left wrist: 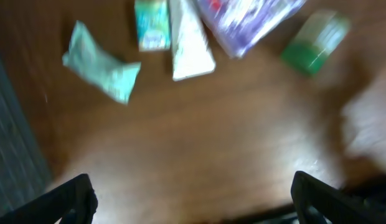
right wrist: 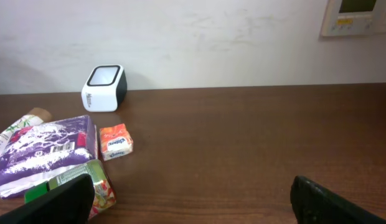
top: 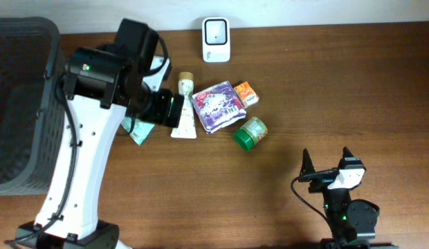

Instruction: Scan the item barcode

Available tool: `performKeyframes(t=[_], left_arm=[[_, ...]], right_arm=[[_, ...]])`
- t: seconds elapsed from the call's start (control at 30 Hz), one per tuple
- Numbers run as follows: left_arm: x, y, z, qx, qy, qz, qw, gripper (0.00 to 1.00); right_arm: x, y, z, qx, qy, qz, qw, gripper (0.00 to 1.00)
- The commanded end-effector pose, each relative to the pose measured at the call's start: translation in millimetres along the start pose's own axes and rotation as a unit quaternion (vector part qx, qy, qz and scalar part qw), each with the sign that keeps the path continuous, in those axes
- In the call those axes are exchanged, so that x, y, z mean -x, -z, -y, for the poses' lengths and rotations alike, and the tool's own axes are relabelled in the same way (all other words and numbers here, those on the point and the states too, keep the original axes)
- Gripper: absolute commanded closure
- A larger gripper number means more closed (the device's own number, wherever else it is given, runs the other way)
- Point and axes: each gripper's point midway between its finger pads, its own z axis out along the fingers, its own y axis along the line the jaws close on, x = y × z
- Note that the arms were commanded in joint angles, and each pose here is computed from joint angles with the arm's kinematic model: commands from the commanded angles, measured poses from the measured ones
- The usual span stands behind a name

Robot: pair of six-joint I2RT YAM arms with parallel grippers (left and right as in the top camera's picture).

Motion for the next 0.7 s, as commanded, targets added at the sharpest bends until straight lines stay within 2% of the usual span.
performKeyframes(t=[0.0, 0.2, 0.47, 0.67], left_arm=[[-20.8, -7.3, -14.4, 0.013, 0.035, -0.025, 0.999, 0.01], [-56.6, -15.4, -19.6, 0.018, 0.077, -0.048, 0.996, 0.01], [-105.6, -5.6, -21.0, 0.004, 0.116, 0.059, 0.991, 0.01], [-126.0, 9.5, -21.3, -0.021, 0.141, 0.189, 0.972, 0.01]], right_arm=[[-3.5, -0.4, -0.3, 0.0, -0.004, -0.002, 1.0, 0.01], [-3.5, -0.4, -0.3, 0.0, -0.004, -0.002, 1.0, 0.01], [-3.5, -0.4, -0.3, 0.0, -0.004, -0.002, 1.0, 0.01], [-3.5, -0.4, -0.3, 0.0, -0.004, -0.002, 1.0, 0.01]])
